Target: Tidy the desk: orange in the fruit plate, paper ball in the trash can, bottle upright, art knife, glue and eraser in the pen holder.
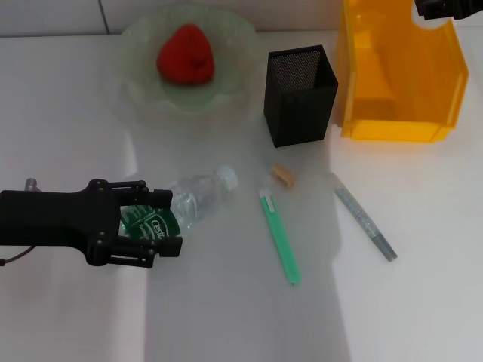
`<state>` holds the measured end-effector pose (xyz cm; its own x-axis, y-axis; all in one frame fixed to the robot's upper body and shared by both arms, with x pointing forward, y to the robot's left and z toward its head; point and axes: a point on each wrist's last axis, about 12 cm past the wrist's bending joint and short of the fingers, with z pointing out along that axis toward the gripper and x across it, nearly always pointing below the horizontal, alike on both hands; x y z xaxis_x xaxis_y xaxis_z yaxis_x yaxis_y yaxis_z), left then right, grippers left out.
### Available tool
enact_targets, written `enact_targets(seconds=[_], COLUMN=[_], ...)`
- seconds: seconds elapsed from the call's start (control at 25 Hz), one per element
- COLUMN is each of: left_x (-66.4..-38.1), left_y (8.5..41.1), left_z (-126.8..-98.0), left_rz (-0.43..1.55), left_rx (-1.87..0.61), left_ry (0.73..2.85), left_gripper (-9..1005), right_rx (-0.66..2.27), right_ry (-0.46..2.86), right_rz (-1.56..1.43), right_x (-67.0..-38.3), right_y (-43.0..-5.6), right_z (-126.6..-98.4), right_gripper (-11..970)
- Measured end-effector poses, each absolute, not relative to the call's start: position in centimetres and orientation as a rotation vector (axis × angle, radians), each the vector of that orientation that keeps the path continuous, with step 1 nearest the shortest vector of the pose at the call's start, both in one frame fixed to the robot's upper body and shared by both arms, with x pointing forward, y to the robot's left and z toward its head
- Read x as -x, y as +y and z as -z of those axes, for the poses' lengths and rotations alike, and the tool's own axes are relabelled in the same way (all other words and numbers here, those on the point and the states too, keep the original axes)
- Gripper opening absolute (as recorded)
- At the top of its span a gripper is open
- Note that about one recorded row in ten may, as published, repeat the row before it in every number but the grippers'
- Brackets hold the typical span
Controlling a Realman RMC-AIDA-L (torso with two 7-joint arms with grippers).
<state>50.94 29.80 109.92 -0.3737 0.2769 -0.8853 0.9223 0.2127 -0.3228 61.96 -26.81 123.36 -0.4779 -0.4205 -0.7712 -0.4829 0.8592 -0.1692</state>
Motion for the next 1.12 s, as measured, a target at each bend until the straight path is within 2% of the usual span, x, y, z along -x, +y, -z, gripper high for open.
enact_targets(seconds=[0.28, 0.44, 0.48, 0.6, 0.64, 0.68, 0.76, 0.8, 0.84, 0.96, 1.04, 1.12], left_x=[-51.3, -52.4, -53.6, -54.7, -55.3, -56.4, -57.2, -58.3, -58.3, -59.8, -60.6, -60.8], left_y=[30.0, 29.9, 29.8, 29.4, 29.1, 27.8, 26.8, 24.8, 24.8, 21.4, 18.3, 17.6], left_z=[-110.0, -110.7, -111.6, -112.9, -113.6, -115.3, -116.4, -118.0, -118.0, -119.3, -119.5, -119.4], left_rz=[1.15, 1.127, 1.098, 1.071, 1.061, 1.028, 0.994, 0.926, 0.926, 0.832, 0.713, 0.671], left_rx=[-1.095, -1.056, -0.999, -0.965, -0.96, -0.984, -1.006, -1.045, -1.045, -1.106, -1.163, -1.179], left_ry=[1.791, 1.835, 1.891, 1.927, 1.943, 1.98, 2.015, 2.069, 2.069, 2.162, 2.252, 2.271], left_gripper=[826, 825, 825, 824, 824, 824, 824, 823, 823, 823, 822, 822], right_rx=[0.64, 0.617, 0.615, 0.659, 0.659, 0.692, 0.754, 0.803, 0.803, 0.82, 0.771, 0.745], right_ry=[2.138, 2.087, 2.059, 1.936, 1.936, 1.908, 1.866, 1.827, 1.827, 1.753, 1.706, 1.704], right_rz=[-0.103, -0.212, -0.257, -0.48, -0.48, -0.556, -0.703, -0.846, -0.846, -1.029, -1.118, -1.131], right_x=[-61.6, -60.2, -59.6, -56.6, -56.6, -55.7, -54.1, -52.6, -52.6, -50.6, -48.9, -48.5], right_y=[-27.1, -27.6, -27.8, -28.4, -28.4, -28.5, -28.7, -29.1, -29.1, -29.9, -31.0, -31.3], right_z=[-123.0, -123.2, -123.2, -122.9, -122.9, -122.5, -121.3, -119.7, -119.7, -116.7, -113.2, -112.1], right_gripper=[756, 756, 756, 756, 756, 756, 757, 757, 757, 757, 757, 757])
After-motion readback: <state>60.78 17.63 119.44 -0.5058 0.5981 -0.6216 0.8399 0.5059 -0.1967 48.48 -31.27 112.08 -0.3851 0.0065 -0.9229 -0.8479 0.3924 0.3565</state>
